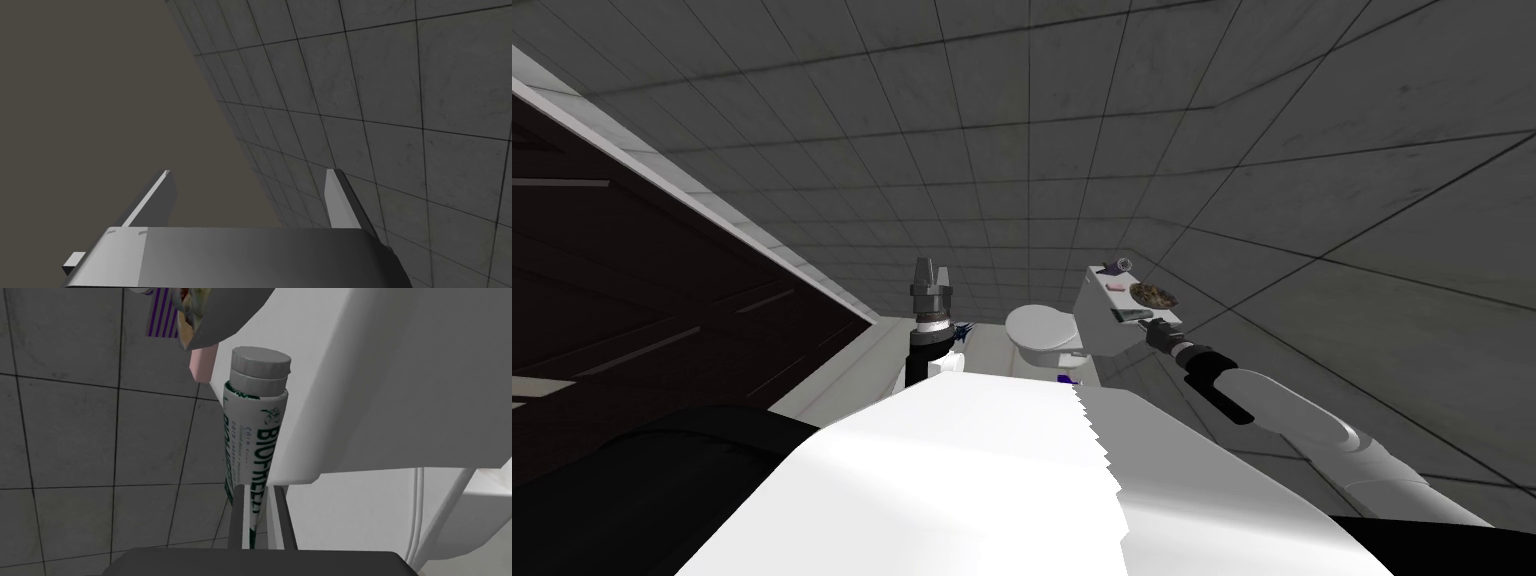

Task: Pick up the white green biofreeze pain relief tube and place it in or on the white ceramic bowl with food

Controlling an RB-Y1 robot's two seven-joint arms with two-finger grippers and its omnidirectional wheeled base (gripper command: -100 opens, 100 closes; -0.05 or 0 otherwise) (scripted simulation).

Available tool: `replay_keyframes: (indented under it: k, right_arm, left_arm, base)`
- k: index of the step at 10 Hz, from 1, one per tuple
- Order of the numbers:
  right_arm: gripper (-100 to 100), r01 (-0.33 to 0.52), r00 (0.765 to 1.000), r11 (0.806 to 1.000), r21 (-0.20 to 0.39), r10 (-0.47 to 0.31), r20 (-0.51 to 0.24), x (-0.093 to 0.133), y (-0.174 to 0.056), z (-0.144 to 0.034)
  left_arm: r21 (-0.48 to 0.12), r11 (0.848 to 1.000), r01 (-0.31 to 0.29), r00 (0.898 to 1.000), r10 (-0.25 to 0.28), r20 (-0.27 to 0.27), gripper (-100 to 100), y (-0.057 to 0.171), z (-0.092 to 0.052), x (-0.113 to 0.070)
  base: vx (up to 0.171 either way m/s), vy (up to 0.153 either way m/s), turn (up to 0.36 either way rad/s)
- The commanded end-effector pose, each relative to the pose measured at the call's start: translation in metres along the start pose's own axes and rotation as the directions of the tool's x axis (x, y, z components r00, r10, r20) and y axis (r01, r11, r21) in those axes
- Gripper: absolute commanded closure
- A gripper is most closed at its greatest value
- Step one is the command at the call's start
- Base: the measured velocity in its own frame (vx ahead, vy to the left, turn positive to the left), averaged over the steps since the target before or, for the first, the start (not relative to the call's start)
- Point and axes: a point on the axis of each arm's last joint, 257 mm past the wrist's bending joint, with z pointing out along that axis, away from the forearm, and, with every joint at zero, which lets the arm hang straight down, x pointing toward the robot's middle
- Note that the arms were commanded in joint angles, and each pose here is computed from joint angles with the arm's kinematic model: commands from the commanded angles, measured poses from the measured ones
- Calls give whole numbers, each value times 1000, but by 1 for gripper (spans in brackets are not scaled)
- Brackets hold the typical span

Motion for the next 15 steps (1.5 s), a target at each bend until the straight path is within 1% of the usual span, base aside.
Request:
replay_keyframes:
  k: [1,3,4,7,8,10,13,15]
  right_arm:
    - [-100,5,1000,1000,-18,-5,-11,12,2,-5]
    - [-100,17,999,999,-45,-19,-27,31,3,-14]
    - [-100,21,999,998,-51,-22,-29,35,3,-17]
    - [-100,30,999,996,-80,-33,-33,49,3,-25]
    - [-100,20,999,995,-98,-22,-29,53,5,-28]
    - [-100,-30,999,992,-123,28,-21,56,10,-29]
    - [-100,-73,997,987,-147,73,-1,52,17,-24]
    - [-100,-85,996,985,-153,88,11,50,16,-20]
  left_arm:
    - [0,1000,0,1000,0,0,0,0,0,0]
    - [0,1000,0,1000,0,0,0,0,0,0]
    - [0,1000,0,1000,0,0,0,0,0,0]
    - [0,1000,0,1000,0,0,0,0,0,0]
    - [0,1000,0,1000,0,0,0,0,0,0]
    - [0,1000,0,1000,0,0,0,0,0,0]
    - [0,1000,0,1000,0,0,0,0,0,0]
    - [0,1000,0,1000,0,0,0,0,0,0]
  base:
    - [-186,-55,-92]
    - [-194,-54,-72]
    - [-143,-67,-65]
    - [-86,-47,-53]
    - [-8,-39,-70]
    - [117,10,-26]
    - [202,133,21]
    - [207,157,43]
